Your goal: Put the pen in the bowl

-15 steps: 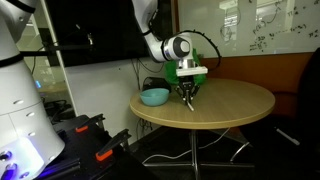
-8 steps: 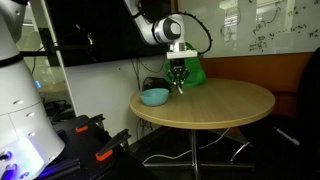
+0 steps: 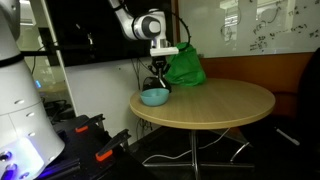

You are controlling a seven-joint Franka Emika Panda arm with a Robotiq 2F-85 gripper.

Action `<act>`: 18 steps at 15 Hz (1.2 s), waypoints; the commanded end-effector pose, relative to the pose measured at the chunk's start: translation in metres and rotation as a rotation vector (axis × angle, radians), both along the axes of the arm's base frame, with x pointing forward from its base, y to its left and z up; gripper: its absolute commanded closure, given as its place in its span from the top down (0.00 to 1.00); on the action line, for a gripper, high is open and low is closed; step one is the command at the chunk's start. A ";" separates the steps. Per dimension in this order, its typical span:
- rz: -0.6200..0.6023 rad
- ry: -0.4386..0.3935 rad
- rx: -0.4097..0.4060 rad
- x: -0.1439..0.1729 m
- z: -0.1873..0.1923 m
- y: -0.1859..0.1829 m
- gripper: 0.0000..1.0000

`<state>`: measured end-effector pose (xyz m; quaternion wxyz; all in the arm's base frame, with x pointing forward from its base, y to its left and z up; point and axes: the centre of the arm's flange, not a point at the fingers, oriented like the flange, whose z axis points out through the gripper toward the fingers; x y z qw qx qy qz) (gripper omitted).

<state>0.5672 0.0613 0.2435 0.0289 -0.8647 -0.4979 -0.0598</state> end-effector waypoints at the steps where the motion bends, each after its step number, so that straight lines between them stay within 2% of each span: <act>1: 0.103 -0.070 0.065 -0.010 -0.008 0.021 0.04; 3: 0.136 -0.066 0.108 -0.010 -0.014 0.033 0.04; 5: 0.129 -0.032 0.115 -0.010 -0.021 0.035 0.05; 6: 0.138 -0.021 0.101 -0.009 -0.024 0.032 0.15; 7: 0.131 -0.012 0.084 -0.008 -0.027 0.030 0.15; 8: 0.143 0.003 0.076 -0.008 -0.029 0.028 0.25; 9: 0.147 0.012 0.070 -0.009 -0.031 0.026 0.43; 12: 0.179 0.056 0.056 -0.013 -0.032 0.023 0.65; 16: 0.198 0.211 -0.064 -0.024 -0.014 0.011 0.95; 17: 0.181 0.224 -0.100 -0.027 -0.008 0.006 1.00; 18: 0.184 0.229 -0.114 -0.029 -0.001 0.001 1.00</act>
